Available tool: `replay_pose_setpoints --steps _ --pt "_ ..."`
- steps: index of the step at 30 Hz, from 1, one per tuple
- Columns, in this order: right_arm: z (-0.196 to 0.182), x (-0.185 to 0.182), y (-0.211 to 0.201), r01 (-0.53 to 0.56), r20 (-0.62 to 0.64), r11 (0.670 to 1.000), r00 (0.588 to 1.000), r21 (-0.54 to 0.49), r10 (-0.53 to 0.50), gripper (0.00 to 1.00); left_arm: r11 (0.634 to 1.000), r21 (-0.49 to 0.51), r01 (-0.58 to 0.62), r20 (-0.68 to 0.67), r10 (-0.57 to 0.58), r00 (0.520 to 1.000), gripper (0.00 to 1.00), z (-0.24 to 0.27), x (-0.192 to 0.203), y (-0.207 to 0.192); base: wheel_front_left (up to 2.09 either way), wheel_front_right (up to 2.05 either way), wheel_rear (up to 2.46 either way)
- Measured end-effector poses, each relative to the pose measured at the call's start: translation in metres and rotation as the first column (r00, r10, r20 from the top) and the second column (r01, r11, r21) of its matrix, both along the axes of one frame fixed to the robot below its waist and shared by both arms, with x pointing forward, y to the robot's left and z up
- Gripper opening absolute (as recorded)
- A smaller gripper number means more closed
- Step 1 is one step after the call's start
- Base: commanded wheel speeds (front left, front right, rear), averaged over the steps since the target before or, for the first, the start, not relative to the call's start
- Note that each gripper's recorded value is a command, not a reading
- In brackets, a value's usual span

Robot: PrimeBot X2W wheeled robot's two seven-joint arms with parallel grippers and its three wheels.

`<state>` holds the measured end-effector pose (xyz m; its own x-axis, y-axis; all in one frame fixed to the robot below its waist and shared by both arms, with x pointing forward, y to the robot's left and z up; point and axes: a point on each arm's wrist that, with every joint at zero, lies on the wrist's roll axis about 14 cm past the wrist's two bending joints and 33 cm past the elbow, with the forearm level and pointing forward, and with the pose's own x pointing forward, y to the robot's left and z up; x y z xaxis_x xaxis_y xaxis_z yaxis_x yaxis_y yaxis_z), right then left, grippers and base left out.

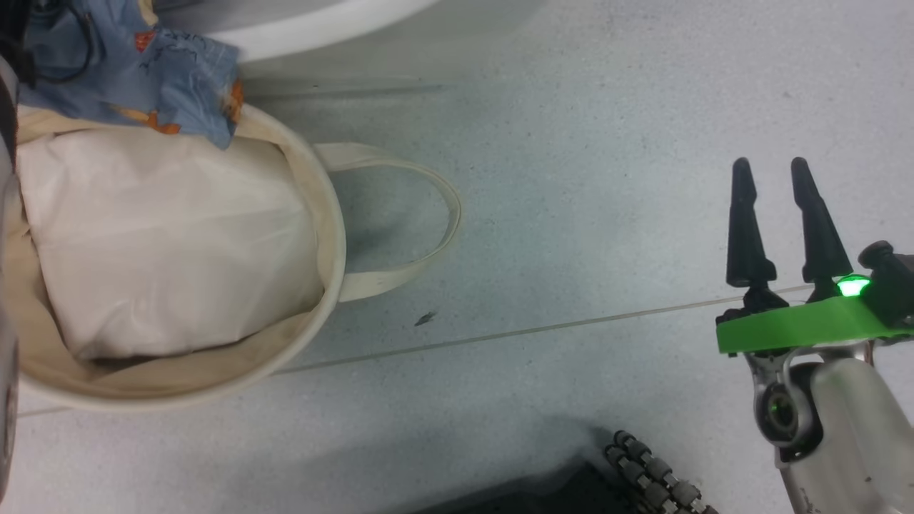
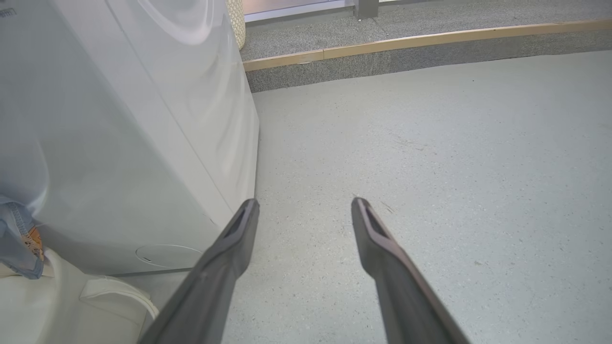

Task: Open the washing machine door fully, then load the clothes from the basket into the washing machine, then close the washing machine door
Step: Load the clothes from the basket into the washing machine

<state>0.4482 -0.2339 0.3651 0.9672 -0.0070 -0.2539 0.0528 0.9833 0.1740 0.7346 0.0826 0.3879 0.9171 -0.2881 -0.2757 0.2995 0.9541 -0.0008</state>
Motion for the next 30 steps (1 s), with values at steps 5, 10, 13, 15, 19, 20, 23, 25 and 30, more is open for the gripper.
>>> replay_pose_setpoints --steps 5,10,13,15,19,20,23,25,30 --pt "0.007 -0.004 0.004 -0.009 0.009 1.000 1.000 0.006 0.009 1.00 0.993 0.122 0.012 -0.175 0.010 0.984 1.00 -0.020 -0.013 0.004 0.00 0.00 0.00" --pt "0.011 -0.006 0.007 -0.015 0.012 1.000 1.000 0.009 0.015 1.00 0.987 0.160 0.012 -0.242 0.027 0.970 1.00 -0.022 -0.018 0.002 0.00 0.00 0.00" --pt "0.011 -0.006 0.007 -0.014 0.012 1.000 1.000 0.010 0.014 1.00 0.985 0.172 0.005 -0.179 0.026 0.984 1.00 -0.013 -0.014 0.003 0.00 0.00 0.00" --pt "0.011 -0.006 0.008 -0.017 0.013 1.000 1.000 0.013 0.017 1.00 0.986 0.165 -0.018 -0.112 0.036 0.993 1.00 -0.004 -0.014 0.005 0.00 0.00 0.00" --pt "0.020 0.003 0.015 -0.033 0.044 0.999 0.999 0.025 0.032 1.00 0.989 0.141 -0.051 -0.006 0.052 0.999 1.00 0.012 -0.018 0.010 0.00 0.00 0.00" --pt "0.023 0.006 0.017 -0.038 0.058 0.999 0.998 0.027 0.037 1.00 0.990 0.128 -0.054 0.016 0.052 0.999 1.00 0.016 -0.021 0.010 0.00 0.00 0.00" --pt "0.030 0.010 0.022 -0.048 0.077 0.998 0.996 0.043 0.045 1.00 0.995 0.080 -0.064 0.059 0.060 0.996 1.00 0.029 -0.030 0.009 0.00 0.00 0.00" --pt "0.033 0.010 0.026 -0.056 0.085 0.997 0.995 0.052 0.052 1.00 0.996 0.064 -0.057 0.090 0.051 0.995 1.00 0.037 -0.039 0.007 0.00 0.00 0.00" --pt "0.049 0.012 0.039 -0.094 0.123 0.993 0.989 0.066 0.086 1.00 0.999 -0.015 -0.050 0.182 0.052 0.982 1.00 0.071 -0.065 0.004 0.00 0.00 0.00"
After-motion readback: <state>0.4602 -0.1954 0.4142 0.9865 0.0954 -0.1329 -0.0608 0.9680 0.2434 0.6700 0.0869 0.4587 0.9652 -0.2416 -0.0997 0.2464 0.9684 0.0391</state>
